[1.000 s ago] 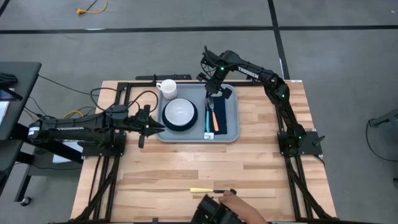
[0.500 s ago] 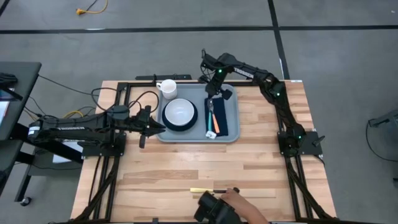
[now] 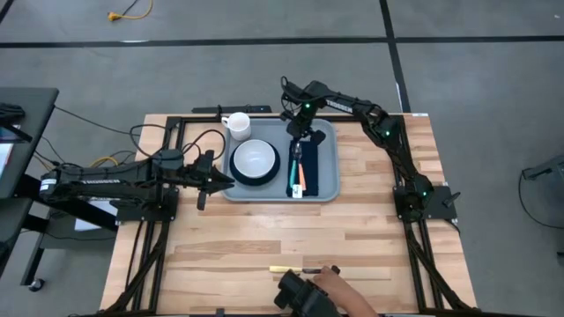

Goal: Set up tray
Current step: Put the blue spoon on the blue napkin to the left of the orange fork

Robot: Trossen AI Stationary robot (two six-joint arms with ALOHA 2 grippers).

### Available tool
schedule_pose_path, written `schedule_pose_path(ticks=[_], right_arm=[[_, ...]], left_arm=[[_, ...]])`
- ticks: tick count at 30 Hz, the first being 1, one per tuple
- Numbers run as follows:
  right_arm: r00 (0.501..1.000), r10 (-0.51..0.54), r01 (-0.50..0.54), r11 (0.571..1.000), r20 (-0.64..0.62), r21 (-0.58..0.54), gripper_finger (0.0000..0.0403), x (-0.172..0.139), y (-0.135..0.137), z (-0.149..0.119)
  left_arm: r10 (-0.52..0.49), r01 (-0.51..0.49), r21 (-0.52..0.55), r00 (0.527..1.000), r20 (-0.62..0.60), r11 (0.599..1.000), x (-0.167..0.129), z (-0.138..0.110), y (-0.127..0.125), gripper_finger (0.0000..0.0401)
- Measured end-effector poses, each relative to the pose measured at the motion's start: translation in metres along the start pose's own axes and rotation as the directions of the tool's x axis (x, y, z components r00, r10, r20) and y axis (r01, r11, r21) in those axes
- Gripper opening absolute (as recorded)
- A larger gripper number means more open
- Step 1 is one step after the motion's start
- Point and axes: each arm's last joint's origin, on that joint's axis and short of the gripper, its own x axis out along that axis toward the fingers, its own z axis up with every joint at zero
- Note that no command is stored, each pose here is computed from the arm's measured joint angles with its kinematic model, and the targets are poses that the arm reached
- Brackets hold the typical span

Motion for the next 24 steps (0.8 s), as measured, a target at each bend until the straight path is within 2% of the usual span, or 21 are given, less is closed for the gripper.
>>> schedule_pose_path(ticks=[7,17,24], right_arm=[[0.998,-0.04,0.042,0.998,-0.057,0.039,0.0,0.0034,-0.0048,0.0056],[0.995,-0.033,0.037,0.998,-0.096,0.043,0.0,0.0043,-0.0042,0.0064],[0.99,-0.067,0.082,0.989,-0.123,0.124,0.0,0.004,-0.0076,0.0057]], left_arm=[[0.003,-0.003,-0.001,1.0,-0.017,1.0,0.0,-0.0016,0.0003,0.0057],[0.005,-0.005,0.0,1.0,-0.028,1.0,0.0,-0.0028,0.0005,0.0057],[0.005,-0.005,0.0,1.0,-0.028,1.0,0.0,-0.0028,0.0004,0.0057]])
